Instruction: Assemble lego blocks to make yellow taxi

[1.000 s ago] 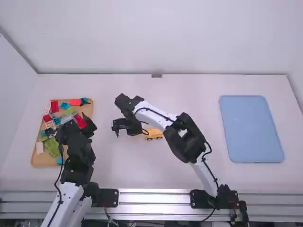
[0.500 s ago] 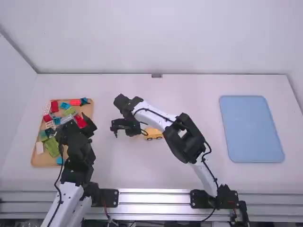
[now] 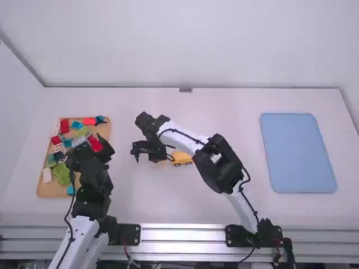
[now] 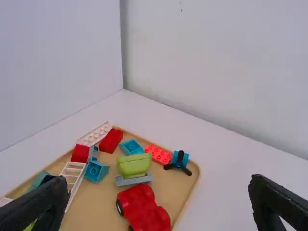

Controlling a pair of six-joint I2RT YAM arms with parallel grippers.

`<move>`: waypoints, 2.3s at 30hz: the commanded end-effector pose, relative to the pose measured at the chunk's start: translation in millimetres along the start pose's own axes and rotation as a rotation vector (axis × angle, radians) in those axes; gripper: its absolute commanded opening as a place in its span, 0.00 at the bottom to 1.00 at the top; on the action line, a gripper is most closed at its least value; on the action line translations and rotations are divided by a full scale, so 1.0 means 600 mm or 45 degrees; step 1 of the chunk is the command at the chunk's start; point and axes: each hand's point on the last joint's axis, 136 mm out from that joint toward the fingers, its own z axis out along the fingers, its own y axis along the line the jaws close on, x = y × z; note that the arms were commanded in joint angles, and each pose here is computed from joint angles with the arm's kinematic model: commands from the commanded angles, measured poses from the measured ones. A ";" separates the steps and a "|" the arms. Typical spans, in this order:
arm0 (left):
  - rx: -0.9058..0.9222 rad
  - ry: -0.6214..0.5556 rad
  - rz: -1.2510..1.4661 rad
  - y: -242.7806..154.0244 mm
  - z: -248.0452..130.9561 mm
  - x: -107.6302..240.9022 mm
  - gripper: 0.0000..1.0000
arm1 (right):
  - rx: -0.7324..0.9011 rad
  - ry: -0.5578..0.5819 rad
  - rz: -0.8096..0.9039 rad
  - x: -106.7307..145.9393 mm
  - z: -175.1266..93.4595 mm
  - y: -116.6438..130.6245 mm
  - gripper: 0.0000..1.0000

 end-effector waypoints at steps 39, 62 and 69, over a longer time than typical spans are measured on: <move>0.936 0.223 0.401 -0.224 -0.030 0.053 0.99 | 0.313 -0.471 0.754 0.177 -0.221 -0.168 0.98; 1.406 0.318 1.225 -0.328 0.035 0.209 0.99 | 0.586 -0.613 0.972 0.312 -0.283 -0.223 0.98; 1.393 0.470 1.043 -0.328 0.027 0.214 0.99 | 0.322 -0.688 0.652 0.284 -0.249 -0.137 0.98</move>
